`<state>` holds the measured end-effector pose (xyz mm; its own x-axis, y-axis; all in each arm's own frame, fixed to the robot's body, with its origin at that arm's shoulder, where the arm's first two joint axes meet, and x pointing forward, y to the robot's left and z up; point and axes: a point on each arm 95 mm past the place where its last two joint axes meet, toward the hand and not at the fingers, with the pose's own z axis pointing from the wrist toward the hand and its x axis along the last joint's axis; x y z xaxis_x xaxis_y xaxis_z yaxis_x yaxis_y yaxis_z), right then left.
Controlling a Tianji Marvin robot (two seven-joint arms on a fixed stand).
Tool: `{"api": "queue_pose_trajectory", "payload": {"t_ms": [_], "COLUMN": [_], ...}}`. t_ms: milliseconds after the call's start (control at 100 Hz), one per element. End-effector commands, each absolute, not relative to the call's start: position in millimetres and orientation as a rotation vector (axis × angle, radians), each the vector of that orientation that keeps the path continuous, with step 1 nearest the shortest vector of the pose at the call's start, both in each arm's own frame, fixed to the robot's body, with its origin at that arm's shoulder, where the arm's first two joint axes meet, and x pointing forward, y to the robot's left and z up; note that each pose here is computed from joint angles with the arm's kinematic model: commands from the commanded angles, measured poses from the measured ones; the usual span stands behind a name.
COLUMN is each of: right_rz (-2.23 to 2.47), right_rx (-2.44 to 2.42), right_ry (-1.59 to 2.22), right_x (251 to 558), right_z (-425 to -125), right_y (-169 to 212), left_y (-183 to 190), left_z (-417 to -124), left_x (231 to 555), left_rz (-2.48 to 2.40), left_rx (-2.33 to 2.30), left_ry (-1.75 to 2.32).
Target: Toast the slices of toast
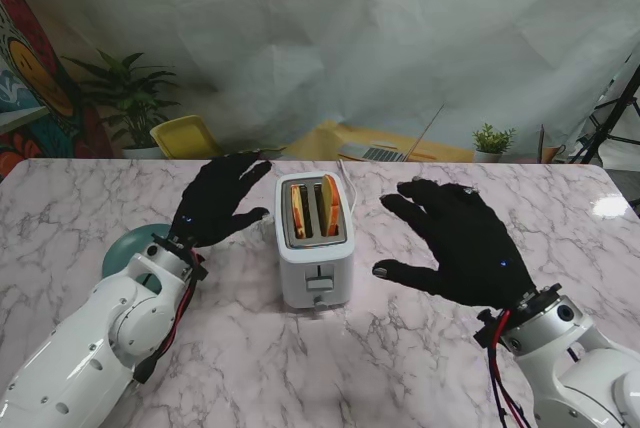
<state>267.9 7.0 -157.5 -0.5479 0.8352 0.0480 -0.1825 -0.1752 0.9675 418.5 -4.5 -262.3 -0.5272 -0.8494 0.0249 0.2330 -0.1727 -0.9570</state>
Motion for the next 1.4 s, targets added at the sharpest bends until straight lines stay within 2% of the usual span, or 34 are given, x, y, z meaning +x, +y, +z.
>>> {"api": "queue_pose_trajectory", "payload": {"t_ms": [0,330,760,1390], "right_rz": [1.793,1.747,1.733,1.777], "right_rx": [0.826,0.894,0.989,1.078], "right_ry": [1.373,1.398,1.39,1.343], "right_x": [270,276,283,291], "right_z": [-168,-193,-226,-264], "right_y": [1,-17,-30,-29], "left_y": [-4,17,30,33], "left_z": [-265,-276,-309,-346], "left_x": [412,384,349,330], "left_rz": [-1.78,-1.673,-1.572,-1.549], "left_rx": [-0.773,-0.852,-0.993,-1.131], "left_ry": [1.334,1.293,1.263,1.268]}}
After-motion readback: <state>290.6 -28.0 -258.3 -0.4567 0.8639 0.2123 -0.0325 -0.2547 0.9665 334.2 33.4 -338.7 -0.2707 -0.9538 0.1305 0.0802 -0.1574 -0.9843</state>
